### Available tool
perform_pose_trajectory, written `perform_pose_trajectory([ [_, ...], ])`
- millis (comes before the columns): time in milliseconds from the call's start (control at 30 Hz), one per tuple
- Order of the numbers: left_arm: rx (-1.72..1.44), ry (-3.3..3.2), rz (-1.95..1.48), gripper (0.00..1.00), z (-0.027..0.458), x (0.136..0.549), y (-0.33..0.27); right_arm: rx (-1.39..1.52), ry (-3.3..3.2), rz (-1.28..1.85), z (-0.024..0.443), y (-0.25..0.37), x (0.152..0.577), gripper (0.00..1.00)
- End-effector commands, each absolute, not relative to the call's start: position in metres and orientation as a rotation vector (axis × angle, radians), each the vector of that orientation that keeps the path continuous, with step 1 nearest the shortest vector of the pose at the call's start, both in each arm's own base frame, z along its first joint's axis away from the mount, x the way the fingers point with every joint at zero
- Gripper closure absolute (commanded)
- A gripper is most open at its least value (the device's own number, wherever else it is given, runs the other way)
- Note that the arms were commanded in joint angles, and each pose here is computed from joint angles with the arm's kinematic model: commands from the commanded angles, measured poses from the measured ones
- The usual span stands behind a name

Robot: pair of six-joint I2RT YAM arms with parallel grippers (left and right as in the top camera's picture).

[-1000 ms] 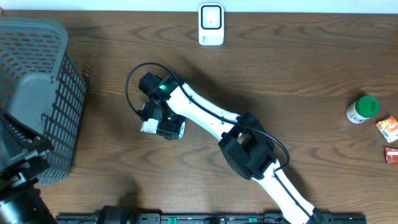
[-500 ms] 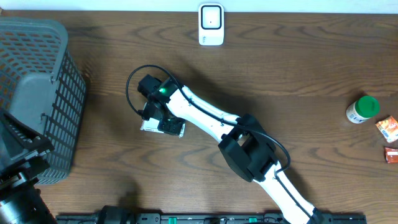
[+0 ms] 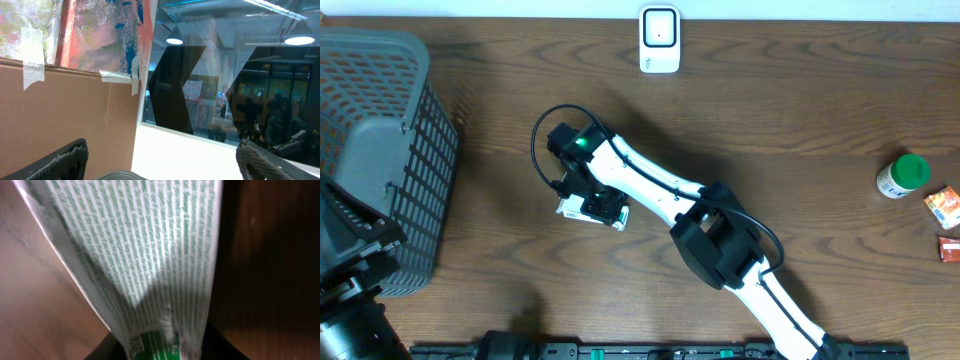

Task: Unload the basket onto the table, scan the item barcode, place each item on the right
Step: 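Grasp the white-and-green box with the right gripper and lift it, then hold the white-and-green box in front of the white scanner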

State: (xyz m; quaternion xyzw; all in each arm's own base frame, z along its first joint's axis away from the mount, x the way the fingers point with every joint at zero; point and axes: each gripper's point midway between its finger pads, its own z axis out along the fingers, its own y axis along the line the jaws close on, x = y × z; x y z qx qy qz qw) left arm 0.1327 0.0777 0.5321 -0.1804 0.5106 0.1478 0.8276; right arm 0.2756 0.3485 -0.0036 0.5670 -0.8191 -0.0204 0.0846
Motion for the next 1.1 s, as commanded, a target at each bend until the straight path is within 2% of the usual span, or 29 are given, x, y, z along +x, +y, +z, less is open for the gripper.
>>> perform_pose_trajectory([
  [0,-0.393,1.068,0.325,0.05,0.537,0.127,0.080,1.529,-2.227,-0.128,-0.067,0.326,0.233,0.90],
  [500,-0.393,1.068,0.325,0.05,0.537,0.127,0.080,1.561,-2.200,-0.693,0.050,0.378,0.240,0.94],
  [1067,-0.393,1.068,0.325,0.05,0.537,0.127,0.080,1.476,-2.554,-0.933,0.172,0.324,0.315,0.92],
])
